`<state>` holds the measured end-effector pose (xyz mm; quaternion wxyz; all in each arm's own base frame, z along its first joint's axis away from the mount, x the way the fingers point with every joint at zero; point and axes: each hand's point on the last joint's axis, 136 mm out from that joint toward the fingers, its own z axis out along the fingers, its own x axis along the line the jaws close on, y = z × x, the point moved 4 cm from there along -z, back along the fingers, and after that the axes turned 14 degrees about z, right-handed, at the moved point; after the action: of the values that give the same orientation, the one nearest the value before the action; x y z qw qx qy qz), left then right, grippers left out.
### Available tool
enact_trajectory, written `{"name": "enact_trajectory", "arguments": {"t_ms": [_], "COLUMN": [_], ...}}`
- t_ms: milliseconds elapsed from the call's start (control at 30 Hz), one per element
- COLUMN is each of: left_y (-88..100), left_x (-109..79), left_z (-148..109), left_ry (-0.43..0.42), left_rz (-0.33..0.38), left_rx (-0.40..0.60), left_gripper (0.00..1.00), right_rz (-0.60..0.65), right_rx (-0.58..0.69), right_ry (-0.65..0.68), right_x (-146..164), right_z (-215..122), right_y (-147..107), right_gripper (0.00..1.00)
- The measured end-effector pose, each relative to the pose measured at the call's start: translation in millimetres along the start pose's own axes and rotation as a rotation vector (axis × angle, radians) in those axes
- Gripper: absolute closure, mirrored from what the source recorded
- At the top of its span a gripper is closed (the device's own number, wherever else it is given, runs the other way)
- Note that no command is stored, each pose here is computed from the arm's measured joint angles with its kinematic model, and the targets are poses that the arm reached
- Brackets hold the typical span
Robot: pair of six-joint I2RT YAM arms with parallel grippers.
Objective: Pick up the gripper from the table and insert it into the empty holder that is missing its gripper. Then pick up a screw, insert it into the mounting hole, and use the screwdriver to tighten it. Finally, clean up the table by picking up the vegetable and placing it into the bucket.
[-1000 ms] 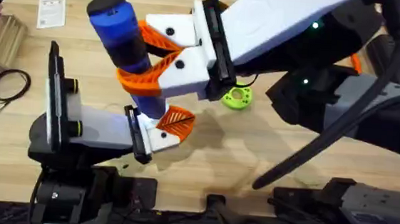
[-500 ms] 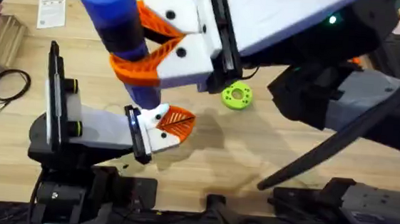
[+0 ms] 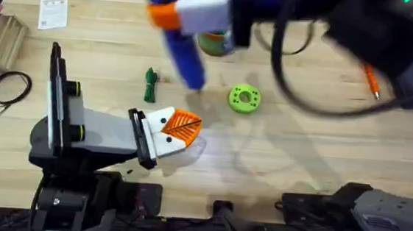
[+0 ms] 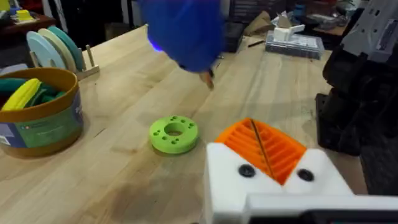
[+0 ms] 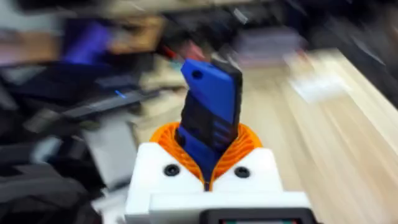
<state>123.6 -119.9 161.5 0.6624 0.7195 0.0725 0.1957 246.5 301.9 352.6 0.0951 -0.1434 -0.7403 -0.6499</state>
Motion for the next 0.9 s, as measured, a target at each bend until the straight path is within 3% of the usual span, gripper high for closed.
{"name": "enact_trajectory", "arguments": {"t_ms": [233,467,633,900], "left_y": [0.0,0.0,0.0,0.0], "left_x": [0.0,0.0,0.0,0.0], "left_z": [0.0,0.0,0.0,0.0], "left_ry": [0.000,0.000,0.000,0.000], "left_rz": [0.000,0.000,0.000,0.001], "left_rx": [0.000,0.000,0.000,0.000], "left_gripper": [0.991,0.991,0.991,0.991], "right_rz": [0.001,0.105,0.156,0.239], "right_rx": [0.135,0.416,0.654,0.990], "right_ry": [-0.405,-0.771,-0.837,-0.781], "right_x": [-65.2,-118.6,-142.4,-198.3], "right_z": [-75.0,-171.1,-208.8,-219.7], "right_y": [6.4,-53.9,-102.2,-189.6], "right_gripper": [0.977,0.977,0.977,0.977]}}
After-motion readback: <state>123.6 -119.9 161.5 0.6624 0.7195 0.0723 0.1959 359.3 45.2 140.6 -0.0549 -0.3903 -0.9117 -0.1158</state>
